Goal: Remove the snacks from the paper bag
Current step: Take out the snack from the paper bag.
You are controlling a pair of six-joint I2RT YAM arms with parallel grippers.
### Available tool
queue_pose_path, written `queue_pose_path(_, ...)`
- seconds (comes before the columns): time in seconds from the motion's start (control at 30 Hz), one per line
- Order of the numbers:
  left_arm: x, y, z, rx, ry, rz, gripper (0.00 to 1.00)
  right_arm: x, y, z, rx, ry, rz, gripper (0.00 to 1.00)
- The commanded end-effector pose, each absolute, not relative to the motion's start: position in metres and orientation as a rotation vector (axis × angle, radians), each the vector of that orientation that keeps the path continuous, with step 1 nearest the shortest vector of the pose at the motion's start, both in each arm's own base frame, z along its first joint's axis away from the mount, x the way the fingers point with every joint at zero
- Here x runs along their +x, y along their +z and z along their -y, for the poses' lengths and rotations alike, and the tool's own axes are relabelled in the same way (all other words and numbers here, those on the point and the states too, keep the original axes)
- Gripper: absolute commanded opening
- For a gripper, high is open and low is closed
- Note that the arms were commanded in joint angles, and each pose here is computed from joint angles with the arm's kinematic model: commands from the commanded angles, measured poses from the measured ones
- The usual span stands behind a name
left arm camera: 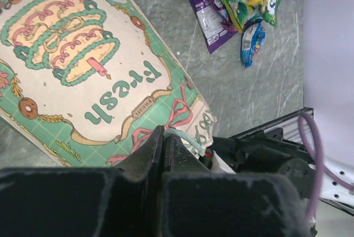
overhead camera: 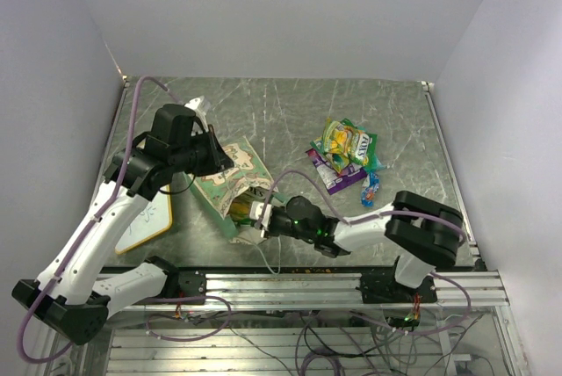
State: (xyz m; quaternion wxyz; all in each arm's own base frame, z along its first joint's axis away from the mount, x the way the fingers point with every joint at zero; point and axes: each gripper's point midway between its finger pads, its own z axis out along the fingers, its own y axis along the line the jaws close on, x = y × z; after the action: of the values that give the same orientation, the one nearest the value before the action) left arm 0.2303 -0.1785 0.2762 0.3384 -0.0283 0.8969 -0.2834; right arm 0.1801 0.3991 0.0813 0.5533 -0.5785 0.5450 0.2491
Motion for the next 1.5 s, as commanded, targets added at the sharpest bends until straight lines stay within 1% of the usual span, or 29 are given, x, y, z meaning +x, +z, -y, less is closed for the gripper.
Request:
queue_pose_path(0.0, 0.248, 0.294, 0.181, -0.147, -0.736, -2.262, 0.07, 0.163, 0.114, -0.389, -1.375, 0.649, -1.194, 0.00)
queue_pose_path(0.17, 0.256, 0.288, 0.177, -0.247, -0.707, -2.265, 0.07, 0.143, 0.135, -0.373, -1.442, 0.688, -1.142, 0.00)
queue_pose_path(0.3, 0.260, 0.289, 0.187, -0.220, -0.765, -2.247, 0.07, 0.140, 0.149, -0.360, -1.434, 0.685, -1.174, 0.00)
queue_pose_path(0.5, 0.265, 0.280, 0.197, -0.225, -0.810, -2.255, 0.07, 0.123, 0.168, -0.346, -1.498, 0.716, -1.122, 0.00)
queue_pose_path(0.57, 0.267, 0.278, 0.199, -0.239, -0.820, -2.255, 0.07, 0.127, 0.164, -0.340, -1.508, 0.677, -1.166, 0.00)
queue_pose_path(0.67, 0.269, 0.284, 0.204, -0.237, -0.862, -2.235, 0.07, 0.162, 0.148, -0.328, -1.416, 0.524, -1.369, 0.00)
queue_pose_path(0.77, 0.269, 0.287, 0.209, -0.228, -0.892, -2.231, 0.07, 0.172, 0.149, -0.343, -1.427, 0.534, -1.386, 0.00)
queue_pose_path(0.83, 0.271, 0.287, 0.206, -0.237, -0.868, -2.236, 0.07, 0.174, 0.158, -0.350, -1.456, 0.529, -1.345, 0.00)
queue_pose_path(0.93, 0.274, 0.286, 0.201, -0.253, -0.827, -2.234, 0.07, 0.174, 0.169, -0.343, -1.456, 0.527, -1.282, 0.00)
queue_pose_path(1.33, 0.281, 0.280, 0.196, -0.262, -0.759, -2.265, 0.07, 0.173, 0.249, -0.327, -1.316, 0.612, -1.283, 0.00)
queue_pose_path(1.47, 0.285, 0.283, 0.191, -0.296, -0.744, -2.241, 0.07, 0.175, 0.264, -0.323, -1.285, 0.611, -1.338, 0.00)
